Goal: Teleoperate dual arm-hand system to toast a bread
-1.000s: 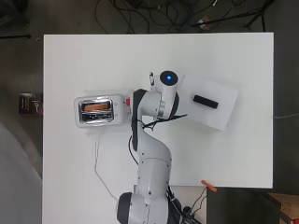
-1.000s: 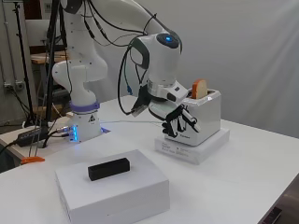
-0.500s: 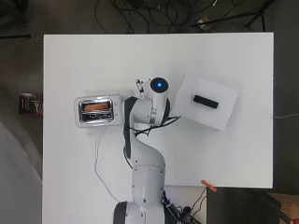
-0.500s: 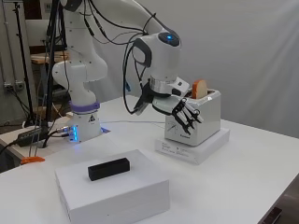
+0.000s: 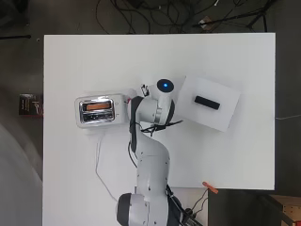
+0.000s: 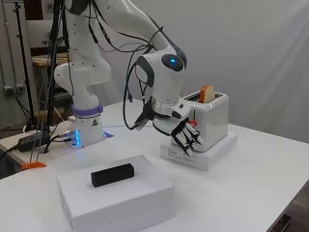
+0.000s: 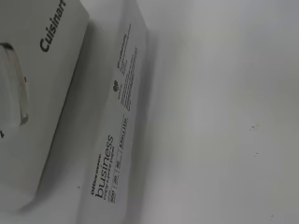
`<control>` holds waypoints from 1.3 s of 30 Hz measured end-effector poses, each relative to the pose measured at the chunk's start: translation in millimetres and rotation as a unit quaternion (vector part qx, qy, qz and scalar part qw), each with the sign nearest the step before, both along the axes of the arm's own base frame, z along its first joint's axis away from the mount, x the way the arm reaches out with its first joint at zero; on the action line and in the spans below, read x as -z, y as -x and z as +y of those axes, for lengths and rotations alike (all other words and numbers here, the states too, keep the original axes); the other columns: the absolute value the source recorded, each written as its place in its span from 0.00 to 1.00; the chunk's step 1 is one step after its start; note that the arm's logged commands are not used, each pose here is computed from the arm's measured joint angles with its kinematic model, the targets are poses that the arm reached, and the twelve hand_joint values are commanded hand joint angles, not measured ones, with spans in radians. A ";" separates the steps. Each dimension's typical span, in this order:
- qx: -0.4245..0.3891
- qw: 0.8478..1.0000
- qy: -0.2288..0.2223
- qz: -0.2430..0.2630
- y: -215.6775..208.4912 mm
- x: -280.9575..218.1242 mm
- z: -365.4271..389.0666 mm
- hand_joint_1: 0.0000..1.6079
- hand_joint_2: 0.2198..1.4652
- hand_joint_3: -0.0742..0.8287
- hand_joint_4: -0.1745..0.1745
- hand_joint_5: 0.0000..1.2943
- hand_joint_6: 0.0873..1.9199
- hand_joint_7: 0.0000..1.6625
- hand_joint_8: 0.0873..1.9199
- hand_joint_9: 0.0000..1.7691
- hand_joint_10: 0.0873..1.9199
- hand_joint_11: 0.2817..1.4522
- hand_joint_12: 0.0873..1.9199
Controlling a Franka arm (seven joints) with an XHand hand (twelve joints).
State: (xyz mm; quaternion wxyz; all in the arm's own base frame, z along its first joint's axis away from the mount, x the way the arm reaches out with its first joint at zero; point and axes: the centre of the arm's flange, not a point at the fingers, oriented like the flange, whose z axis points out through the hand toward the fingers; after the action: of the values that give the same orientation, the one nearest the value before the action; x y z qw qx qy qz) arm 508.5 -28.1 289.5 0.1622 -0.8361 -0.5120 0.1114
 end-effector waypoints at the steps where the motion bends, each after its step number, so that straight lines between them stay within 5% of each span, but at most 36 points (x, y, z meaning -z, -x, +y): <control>1: 0.009 1.000 0.001 0.001 -2.9 2.5 -1.7 0.10 0.63 0.08 0.25 0.23 0.00 0.41 0.00 0.50 0.00 0.29 0.00; 3: 0.016 1.000 0.000 0.001 -8.2 5.4 -3.7 0.10 0.63 0.08 0.22 0.23 0.00 0.53 0.00 0.61 0.00 0.40 0.00; 5: 0.019 1.000 -0.002 0.011 -8.1 13.4 -5.1 0.12 0.62 0.08 0.21 0.23 0.00 0.62 0.00 0.63 0.20 0.43 0.11; 7: 0.023 0.999 -0.009 0.033 -3.6 32.7 -6.7 0.13 0.60 0.08 0.21 0.23 0.00 0.67 0.00 0.58 0.46 0.35 0.35; 9: 0.026 0.998 -0.012 0.054 2.7 48.5 -7.0 0.13 0.60 0.08 0.20 0.21 0.00 0.57 0.34 0.55 0.67 0.28 0.61; 11: 0.030 0.997 -0.015 0.063 6.6 58.2 -8.9 0.14 0.59 0.08 0.19 0.19 0.00 0.48 0.57 0.53 0.76 0.25 0.70; 15: 0.035 0.996 -0.024 0.074 6.6 64.9 -11.2 0.13 0.59 0.08 0.16 0.15 0.00 0.45 0.76 0.55 0.85 0.27 0.79; 27: 0.005 1.000 -0.026 0.013 12.5 4.7 1.5 0.10 0.56 0.08 0.18 0.18 0.00 0.49 0.97 0.60 0.99 0.33 0.92; 33: -0.023 0.999 -0.037 -0.011 18.2 -17.2 4.1 0.11 0.56 0.09 0.15 0.19 0.00 0.49 1.00 0.61 1.00 0.36 0.94; 39: 0.001 0.999 -0.023 -0.025 -1.4 -39.9 14.8 0.09 0.64 0.10 0.14 0.18 0.00 0.58 1.00 0.74 1.00 0.55 1.00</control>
State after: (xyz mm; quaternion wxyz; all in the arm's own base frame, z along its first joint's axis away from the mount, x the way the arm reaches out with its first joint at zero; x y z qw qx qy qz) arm 509.9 -13.3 329.4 0.1682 -0.8353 -0.5175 0.0782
